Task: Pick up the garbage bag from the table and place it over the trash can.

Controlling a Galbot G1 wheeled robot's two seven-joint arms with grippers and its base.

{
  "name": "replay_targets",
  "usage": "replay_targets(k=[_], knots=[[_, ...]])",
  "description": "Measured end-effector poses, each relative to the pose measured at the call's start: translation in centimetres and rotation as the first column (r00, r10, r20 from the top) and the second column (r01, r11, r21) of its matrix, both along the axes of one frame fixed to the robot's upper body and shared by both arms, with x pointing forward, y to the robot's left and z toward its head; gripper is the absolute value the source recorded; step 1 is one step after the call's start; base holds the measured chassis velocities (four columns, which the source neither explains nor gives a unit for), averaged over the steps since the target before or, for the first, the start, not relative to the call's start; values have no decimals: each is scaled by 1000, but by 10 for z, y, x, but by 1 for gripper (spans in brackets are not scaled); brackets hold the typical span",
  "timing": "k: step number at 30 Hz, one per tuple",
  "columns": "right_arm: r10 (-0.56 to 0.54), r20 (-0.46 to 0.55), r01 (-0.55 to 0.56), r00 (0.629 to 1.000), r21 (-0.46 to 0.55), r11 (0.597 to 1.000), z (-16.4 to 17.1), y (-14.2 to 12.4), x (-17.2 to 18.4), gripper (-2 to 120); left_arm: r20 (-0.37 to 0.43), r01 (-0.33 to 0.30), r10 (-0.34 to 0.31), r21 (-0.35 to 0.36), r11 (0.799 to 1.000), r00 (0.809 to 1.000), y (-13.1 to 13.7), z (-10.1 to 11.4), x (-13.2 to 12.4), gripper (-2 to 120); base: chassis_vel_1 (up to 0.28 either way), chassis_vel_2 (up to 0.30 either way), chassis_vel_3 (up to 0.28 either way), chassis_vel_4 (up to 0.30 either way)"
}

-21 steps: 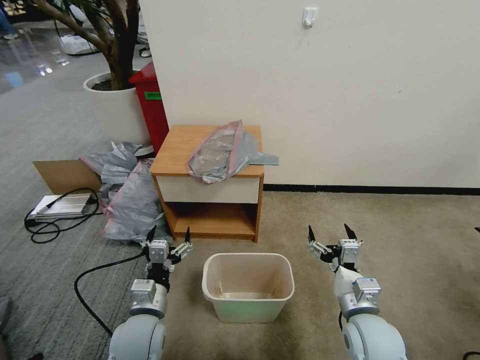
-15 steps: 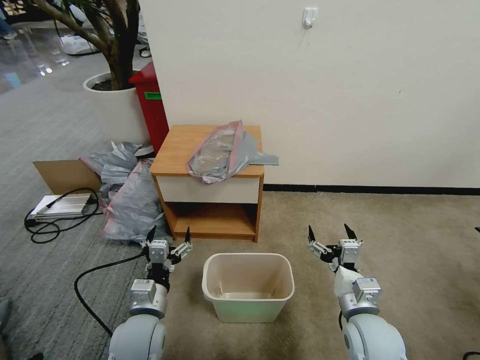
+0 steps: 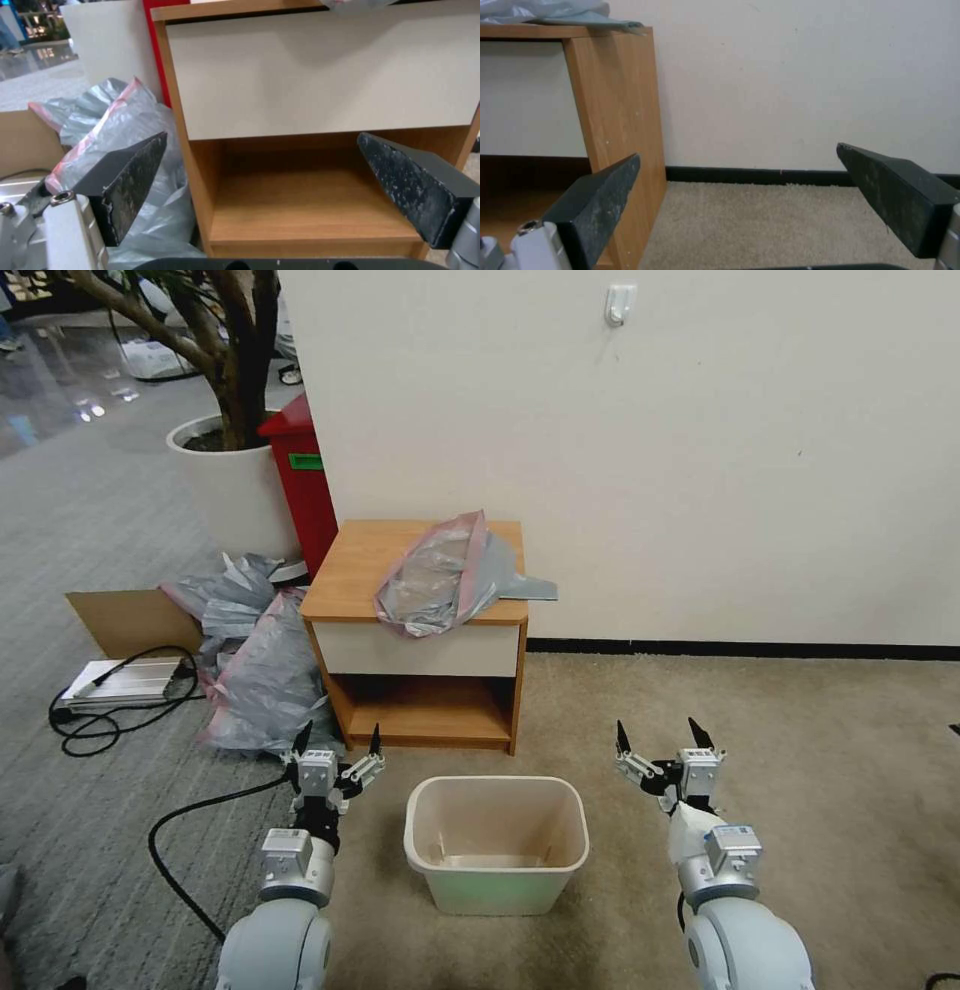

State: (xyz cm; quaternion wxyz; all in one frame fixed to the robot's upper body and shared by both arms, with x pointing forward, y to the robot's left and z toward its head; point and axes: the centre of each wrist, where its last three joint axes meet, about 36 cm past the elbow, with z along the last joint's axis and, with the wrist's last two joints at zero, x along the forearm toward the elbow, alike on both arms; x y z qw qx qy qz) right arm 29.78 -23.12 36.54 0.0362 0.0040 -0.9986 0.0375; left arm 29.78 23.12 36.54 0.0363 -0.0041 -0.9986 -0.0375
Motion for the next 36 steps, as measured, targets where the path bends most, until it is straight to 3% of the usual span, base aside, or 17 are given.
replay_targets(k=[6,9,11,16,22,24,26,27,30,32,36], knots=[[-2,4,2,1000,4,1000,2,0,0,100,1,2,-2,2,1000,1000,1,1,0,95,0,0,0,0],[-17,56,14,998,52,999,21,-2,1,100,15,0,0,14,1000,1000,14,10,-2,94,0,0,0,0],[-22,108,10,994,111,994,47,-4,0,100,34,-1,0,32,999,999,31,25,-4,95,0,0,0,0],[16,67,-30,998,220,975,50,11,0,100,72,17,-21,57,998,997,58,60,-6,98,0,0,0,0],[61,51,-74,997,319,945,43,21,14,100,26,56,-56,3,998,998,51,41,-11,98,0,0,0,0],[83,44,-93,996,369,925,39,26,22,100,24,54,-54,-2,999,998,50,39,-12,98,0,0,0,0],[131,44,-135,990,483,865,31,38,55,100,22,51,-51,-2,999,998,51,35,-15,98,0,0,0,0],[131,44,-135,990,483,865,31,38,55,100,22,51,-51,-2,999,998,51,35,-15,98,0,0,0,0],[170,57,-169,984,611,773,29,52,94,100,24,39,-39,3,999,999,53,35,-16,98,0,0,0,0],[176,59,-173,983,632,755,28,55,101,100,23,36,-37,5,999,999,53,35,-17,98,0,0,0,0],[187,69,-175,980,742,647,29,70,142,100,19,20,-20,18,1000,1000,55,33,-20,98,0,0,0,0]])
